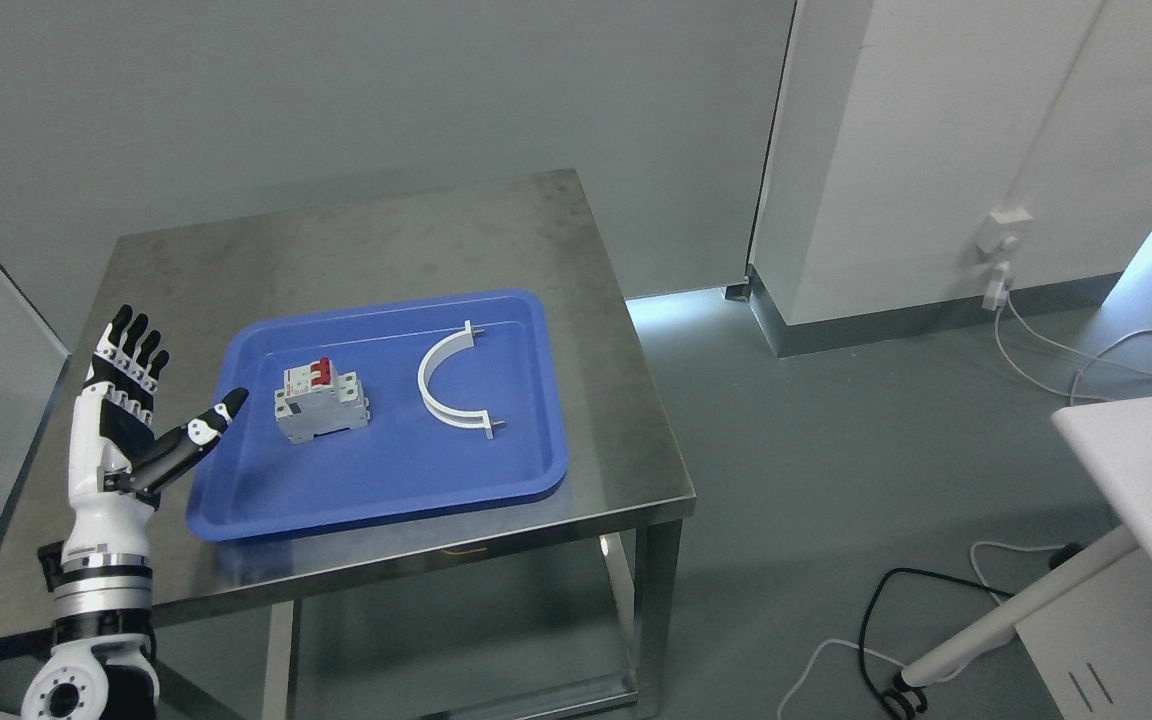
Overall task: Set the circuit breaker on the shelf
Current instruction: 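Reach the left hand to the circuit breaker in the blue tray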
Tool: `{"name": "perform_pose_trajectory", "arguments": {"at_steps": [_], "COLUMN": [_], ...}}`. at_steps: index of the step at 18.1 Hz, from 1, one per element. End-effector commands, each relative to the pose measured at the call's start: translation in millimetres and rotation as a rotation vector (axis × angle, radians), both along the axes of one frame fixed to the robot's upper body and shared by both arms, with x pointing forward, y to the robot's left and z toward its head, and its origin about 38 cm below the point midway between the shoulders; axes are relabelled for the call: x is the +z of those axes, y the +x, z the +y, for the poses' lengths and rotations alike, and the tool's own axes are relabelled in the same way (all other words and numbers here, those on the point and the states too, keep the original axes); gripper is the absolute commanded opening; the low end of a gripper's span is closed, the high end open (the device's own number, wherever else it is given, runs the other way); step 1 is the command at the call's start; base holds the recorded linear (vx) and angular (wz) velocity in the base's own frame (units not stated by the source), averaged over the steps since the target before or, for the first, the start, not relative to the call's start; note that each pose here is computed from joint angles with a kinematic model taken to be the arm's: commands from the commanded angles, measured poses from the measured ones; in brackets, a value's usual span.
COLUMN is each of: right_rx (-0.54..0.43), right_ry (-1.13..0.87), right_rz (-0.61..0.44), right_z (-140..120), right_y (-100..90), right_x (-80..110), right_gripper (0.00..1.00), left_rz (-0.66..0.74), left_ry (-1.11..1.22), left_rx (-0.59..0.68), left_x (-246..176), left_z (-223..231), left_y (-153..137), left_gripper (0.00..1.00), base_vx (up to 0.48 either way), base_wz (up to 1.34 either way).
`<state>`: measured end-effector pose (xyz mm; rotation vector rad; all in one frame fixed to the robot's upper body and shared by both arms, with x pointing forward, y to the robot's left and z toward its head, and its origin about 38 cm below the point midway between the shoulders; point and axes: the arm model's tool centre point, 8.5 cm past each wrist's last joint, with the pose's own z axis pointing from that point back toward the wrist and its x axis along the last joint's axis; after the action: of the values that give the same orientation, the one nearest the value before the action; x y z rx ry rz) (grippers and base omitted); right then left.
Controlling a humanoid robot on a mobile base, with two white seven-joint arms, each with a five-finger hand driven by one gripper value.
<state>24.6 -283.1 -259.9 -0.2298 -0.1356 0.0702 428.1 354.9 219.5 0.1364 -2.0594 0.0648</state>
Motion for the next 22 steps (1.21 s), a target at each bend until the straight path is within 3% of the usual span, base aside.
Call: {"name": "perform_pose_trajectory", "arguments": {"at_steps": [1, 4, 8, 12, 15, 20, 22], "right_rx": [0.015, 0.015, 0.015, 0.015, 0.015, 0.015, 0.015], "right_ry": [-0.020, -0.020, -0.020, -0.020, -0.020, -0.020, -0.020], "right_rz": [0.060, 0.060, 0.060, 0.060, 0.060, 0.060, 0.060], "right_z": [-10.1, -10.1, -10.1, -10.1, -10.1, -10.1, -10.1], "right_y": [-5.7, -5.7, -5.7, -5.7, -5.7, -5.7, -5.7], "right_x": [0.5, 0.5, 0.5, 0.5, 0.5, 0.5, 0.5], "right_gripper": [1.00, 1.00, 1.00, 1.00, 1.00, 1.00, 1.00], "left_rz": [-0.030, 0.001, 0.068, 0.205, 0.337, 0.398, 0.408], "left_ry": [0.081, 0.261, 0.441, 0.579, 0.662, 0.771, 0.790], "left_rx": [-0.064, -0.159, -0.180, -0.239, -0.281, -0.265, -0.256], "left_x": [13.8, 28.5, 49.7, 52.0, 30.3, 26.0, 30.5], "left_z": [-1.3, 16.5, 25.4, 10.7, -4.4, -29.1, -30.6], "left_y": [-6.0, -9.8, -2.3, 16.2, 23.7, 45.5, 53.5], "left_gripper": [1.00, 1.00, 1.00, 0.99, 0.97, 0.93, 0.86], "base_vx": [0.000, 0.000, 0.000, 0.000, 0.000, 0.000, 0.000], "base_wz": [0.00, 0.00, 0.00, 0.00, 0.00, 0.00, 0.00]}}
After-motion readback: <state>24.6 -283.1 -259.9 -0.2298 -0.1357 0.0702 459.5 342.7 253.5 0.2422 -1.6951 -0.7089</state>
